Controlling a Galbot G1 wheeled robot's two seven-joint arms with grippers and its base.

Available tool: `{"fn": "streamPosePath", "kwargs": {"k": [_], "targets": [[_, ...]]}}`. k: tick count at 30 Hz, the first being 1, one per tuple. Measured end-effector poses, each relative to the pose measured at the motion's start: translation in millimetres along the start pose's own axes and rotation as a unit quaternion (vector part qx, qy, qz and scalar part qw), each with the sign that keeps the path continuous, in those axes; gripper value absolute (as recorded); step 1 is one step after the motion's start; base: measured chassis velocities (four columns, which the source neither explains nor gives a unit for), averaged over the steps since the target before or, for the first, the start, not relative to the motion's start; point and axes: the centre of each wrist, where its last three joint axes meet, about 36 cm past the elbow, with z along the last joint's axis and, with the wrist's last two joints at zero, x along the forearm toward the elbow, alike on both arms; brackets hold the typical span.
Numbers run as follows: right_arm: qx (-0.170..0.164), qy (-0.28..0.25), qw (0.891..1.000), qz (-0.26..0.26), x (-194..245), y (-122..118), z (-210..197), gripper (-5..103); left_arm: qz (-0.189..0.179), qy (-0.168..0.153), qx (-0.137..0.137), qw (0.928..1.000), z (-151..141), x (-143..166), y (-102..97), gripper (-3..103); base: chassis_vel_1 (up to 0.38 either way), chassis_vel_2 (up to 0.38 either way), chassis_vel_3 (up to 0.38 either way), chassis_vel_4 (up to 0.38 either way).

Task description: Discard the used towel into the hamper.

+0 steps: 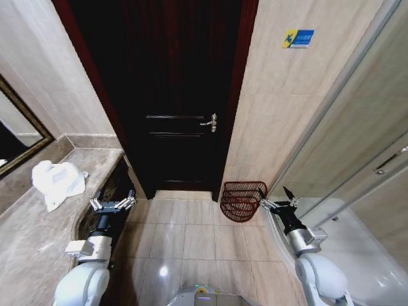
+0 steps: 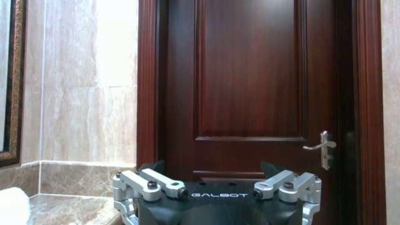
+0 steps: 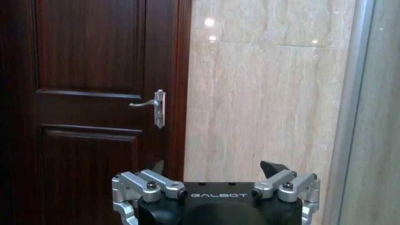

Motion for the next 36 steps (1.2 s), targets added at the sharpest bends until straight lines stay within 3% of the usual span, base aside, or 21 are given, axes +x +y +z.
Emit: {"fn": "streamPosePath", "kwargs": {"k": [36], "targets": [[0.001, -0.004, 1.0, 0.0, -1.2, -2.3, 2.1, 100, 0.012, -0.006, 0.003, 0.9999, 1.9, 1.1, 1.2, 100, -0.044, 0.114, 0.112, -0.044]]}}
